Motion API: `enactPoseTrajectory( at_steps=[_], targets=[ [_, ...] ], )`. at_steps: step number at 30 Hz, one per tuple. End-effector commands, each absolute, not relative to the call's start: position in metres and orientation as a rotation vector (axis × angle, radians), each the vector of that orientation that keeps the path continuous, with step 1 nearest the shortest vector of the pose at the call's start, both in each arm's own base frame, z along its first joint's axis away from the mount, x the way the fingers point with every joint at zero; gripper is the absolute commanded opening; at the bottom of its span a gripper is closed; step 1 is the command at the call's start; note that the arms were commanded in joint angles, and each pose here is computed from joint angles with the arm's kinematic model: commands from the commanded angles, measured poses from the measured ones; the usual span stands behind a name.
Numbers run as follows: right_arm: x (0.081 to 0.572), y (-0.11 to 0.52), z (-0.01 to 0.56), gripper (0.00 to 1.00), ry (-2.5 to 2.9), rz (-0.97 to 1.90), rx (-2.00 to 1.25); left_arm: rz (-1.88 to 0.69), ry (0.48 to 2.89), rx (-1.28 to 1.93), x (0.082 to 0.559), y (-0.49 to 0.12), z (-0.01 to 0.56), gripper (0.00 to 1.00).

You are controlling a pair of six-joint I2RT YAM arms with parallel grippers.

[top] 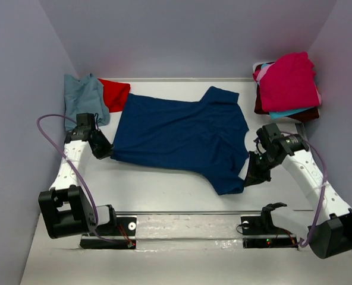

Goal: Fold and stack the t-shirts
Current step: Flatten the tshirt out

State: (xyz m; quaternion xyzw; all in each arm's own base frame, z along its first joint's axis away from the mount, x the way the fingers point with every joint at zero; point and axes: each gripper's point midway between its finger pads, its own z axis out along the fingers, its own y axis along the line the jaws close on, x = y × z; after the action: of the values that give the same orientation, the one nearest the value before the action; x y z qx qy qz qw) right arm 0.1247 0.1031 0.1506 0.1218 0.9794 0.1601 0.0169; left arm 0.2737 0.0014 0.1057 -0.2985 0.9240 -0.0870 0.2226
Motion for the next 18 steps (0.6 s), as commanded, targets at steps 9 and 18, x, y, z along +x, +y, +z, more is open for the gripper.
enactPoseTrajectory(
  at_steps=[9, 18],
  targets=[
    [0.039, 0.109, 0.131, 0.07, 3.253, 0.673, 0.516, -0.252, 2.567, -0.839, 0.252, -0.003, 0.105, 0.06],
    [0.038, 0.1, 0.119, 0.39, 3.255, 0.573, 0.552, -0.276, 2.577, -0.839, 0.253, -0.006, 0.099, 0.06]
  ],
)
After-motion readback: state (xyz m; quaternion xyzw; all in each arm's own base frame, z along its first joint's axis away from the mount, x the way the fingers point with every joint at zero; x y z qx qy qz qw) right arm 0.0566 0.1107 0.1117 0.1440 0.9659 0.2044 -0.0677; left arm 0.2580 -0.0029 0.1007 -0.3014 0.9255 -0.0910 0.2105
